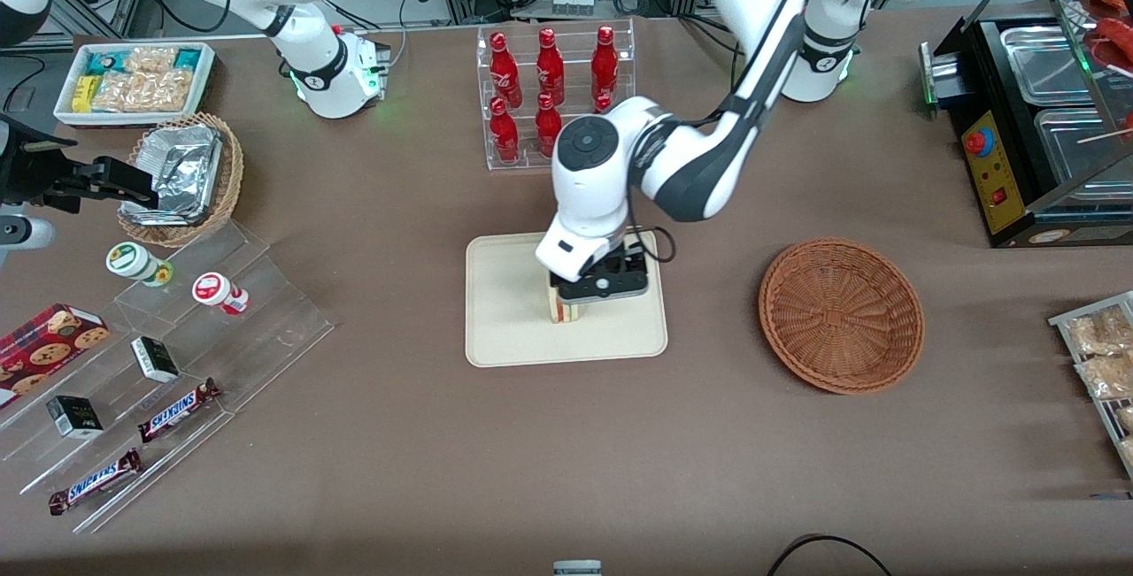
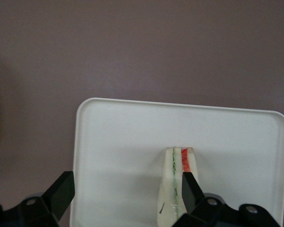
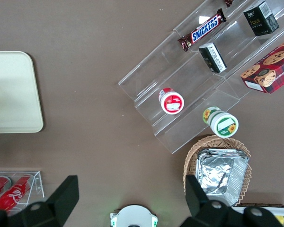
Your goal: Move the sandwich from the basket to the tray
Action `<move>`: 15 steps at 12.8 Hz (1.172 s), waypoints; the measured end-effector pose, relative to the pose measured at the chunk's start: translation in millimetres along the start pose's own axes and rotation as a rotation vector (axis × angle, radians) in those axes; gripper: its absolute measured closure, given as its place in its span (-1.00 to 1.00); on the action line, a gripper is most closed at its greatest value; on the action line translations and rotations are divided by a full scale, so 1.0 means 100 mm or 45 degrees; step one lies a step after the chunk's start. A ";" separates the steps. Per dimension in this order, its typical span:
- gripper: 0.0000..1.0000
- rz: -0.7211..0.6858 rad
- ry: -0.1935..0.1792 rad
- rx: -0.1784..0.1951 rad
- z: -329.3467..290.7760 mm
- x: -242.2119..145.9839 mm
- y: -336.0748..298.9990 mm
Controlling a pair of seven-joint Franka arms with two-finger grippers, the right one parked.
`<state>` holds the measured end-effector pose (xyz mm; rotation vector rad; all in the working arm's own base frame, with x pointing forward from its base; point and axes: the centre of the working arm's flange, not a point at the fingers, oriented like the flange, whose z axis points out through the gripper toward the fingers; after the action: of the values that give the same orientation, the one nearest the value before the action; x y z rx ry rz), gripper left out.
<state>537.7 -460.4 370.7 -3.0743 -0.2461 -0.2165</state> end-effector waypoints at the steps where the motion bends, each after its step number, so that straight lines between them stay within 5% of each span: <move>1: -1.00 -0.039 -0.006 0.015 -0.15 0.16 -0.20; 5: -0.99 -0.116 -0.022 0.025 -0.62 0.66 -0.93; 9: -0.99 -0.034 -0.153 0.031 -1.21 0.90 -1.83; 15: -0.99 0.054 -0.160 0.000 -1.62 0.91 -2.94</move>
<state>557.7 -166.2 555.5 -3.0929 -0.1861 -0.0213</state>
